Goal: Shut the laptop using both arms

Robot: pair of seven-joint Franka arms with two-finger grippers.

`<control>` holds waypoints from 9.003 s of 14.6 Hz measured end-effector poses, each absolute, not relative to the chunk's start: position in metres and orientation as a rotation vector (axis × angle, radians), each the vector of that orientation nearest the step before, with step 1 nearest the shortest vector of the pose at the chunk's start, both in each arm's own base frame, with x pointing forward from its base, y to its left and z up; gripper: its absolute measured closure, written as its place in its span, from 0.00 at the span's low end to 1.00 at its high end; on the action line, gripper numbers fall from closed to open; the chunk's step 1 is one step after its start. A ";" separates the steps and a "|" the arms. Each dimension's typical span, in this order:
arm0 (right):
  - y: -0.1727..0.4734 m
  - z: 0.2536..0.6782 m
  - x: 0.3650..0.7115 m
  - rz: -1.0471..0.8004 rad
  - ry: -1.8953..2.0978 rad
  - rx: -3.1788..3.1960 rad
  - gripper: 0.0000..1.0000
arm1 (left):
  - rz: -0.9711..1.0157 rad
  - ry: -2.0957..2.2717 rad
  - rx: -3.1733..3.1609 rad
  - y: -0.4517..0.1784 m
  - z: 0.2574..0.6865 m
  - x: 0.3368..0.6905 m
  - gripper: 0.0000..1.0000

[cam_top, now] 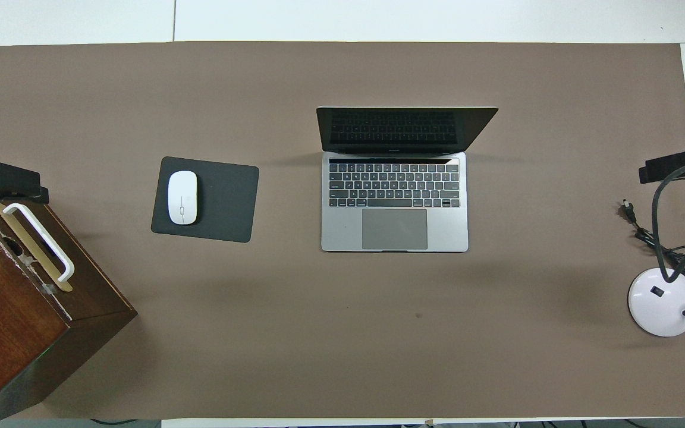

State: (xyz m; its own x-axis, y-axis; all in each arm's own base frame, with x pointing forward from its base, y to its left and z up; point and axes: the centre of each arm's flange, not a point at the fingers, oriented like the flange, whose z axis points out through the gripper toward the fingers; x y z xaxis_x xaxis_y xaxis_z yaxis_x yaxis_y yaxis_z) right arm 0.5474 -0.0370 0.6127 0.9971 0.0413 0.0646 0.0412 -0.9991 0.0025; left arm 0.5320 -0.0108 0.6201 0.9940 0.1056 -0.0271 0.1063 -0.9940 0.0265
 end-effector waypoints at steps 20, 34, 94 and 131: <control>-0.039 0.614 0.558 0.160 0.061 3.132 0.00 | -0.038 0.159 3.109 -0.013 0.620 0.532 0.00; -0.057 0.603 0.652 0.158 0.035 3.118 0.00 | -0.039 0.161 3.109 -0.012 0.620 0.532 0.45; 0.201 0.436 0.698 0.195 0.217 3.141 0.99 | 0.925 -0.611 2.642 -0.341 0.284 0.427 0.99; 0.199 0.320 0.605 -0.365 0.055 3.281 0.99 | 0.964 -0.795 2.591 -0.350 0.266 0.393 0.99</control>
State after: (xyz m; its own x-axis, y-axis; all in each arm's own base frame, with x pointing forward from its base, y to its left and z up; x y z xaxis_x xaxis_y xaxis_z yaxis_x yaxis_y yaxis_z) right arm 0.6054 0.1991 0.3196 0.9752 0.0504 -0.2154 0.0152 -0.9867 -0.1619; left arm 0.3932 -0.3495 0.2659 0.6295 -0.4012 0.6654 -0.5769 -0.8150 0.0544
